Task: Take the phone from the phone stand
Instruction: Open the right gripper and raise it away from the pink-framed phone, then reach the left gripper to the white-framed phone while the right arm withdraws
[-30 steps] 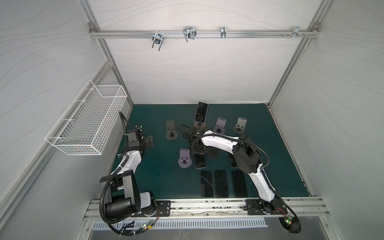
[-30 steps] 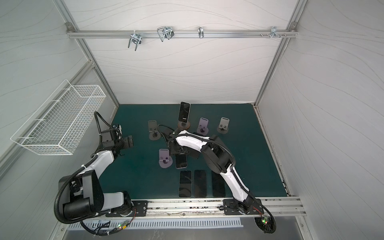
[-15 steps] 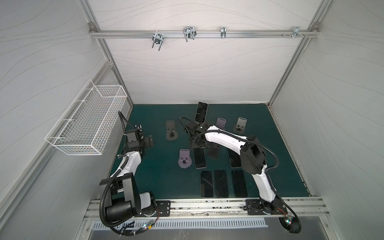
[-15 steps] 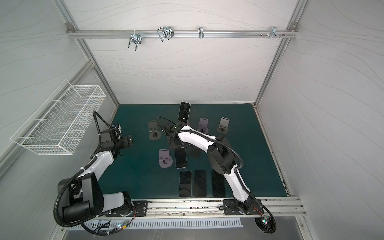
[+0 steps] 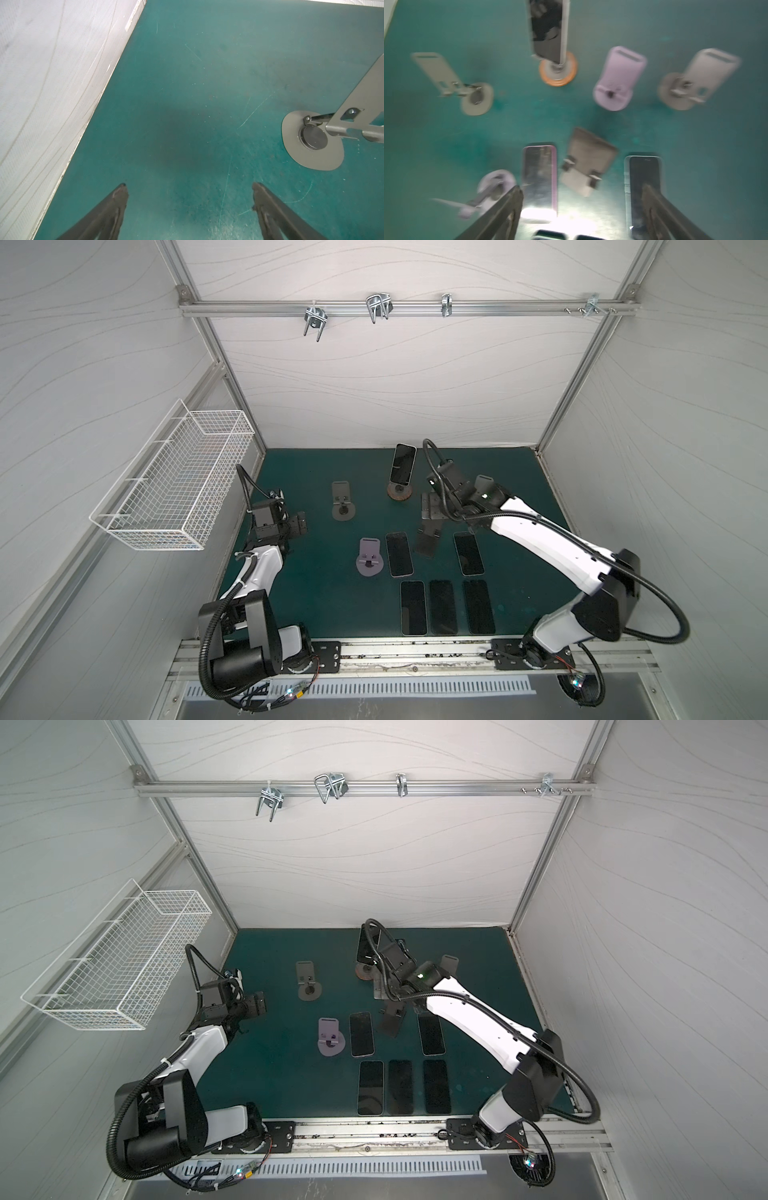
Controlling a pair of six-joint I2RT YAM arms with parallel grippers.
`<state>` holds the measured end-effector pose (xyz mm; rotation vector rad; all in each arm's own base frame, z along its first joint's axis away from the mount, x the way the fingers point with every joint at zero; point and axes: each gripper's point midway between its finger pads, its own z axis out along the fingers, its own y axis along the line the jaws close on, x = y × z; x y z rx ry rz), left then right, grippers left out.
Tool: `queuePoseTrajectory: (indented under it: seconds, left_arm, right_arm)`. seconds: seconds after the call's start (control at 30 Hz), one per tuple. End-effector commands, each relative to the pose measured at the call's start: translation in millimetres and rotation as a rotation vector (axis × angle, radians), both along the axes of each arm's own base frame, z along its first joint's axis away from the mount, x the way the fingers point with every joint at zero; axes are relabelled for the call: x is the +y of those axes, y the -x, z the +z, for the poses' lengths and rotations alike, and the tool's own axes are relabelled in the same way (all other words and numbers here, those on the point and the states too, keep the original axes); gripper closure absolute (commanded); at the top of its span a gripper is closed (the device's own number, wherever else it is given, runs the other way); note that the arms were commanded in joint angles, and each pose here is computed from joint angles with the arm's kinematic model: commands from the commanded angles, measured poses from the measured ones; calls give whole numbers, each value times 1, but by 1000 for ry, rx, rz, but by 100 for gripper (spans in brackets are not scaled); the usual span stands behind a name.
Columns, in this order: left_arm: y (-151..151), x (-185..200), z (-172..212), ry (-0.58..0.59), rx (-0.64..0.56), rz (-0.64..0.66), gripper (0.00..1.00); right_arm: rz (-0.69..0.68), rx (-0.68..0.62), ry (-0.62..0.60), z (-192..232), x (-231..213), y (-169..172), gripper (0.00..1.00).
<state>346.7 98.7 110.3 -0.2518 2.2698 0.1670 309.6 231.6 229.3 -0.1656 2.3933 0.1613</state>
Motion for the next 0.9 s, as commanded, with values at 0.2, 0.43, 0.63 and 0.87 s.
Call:
queuePoseTrajectory:
  seconds: [0.2, 0.43, 0.63, 0.87]
  left_arm:
    - [-3, -9, 9, -5, -7, -80, 6]
    - [-3, -11, 8, -1, -1, -94, 6]
    - [-4, -20, 8, 20, 18, -151, 6]
    - [-13, -49, 49, 74, 14, -325, 6]
  right_arm:
    - [-176, -207, -146, -12, -108, -18, 2]
    - [-252, -393, 58, -38, -162, -19, 1]
    - [-204, -337, -29, -78, -155, -12, 1]
    - [-154, -405, -54, -75, -149, -21, 1]
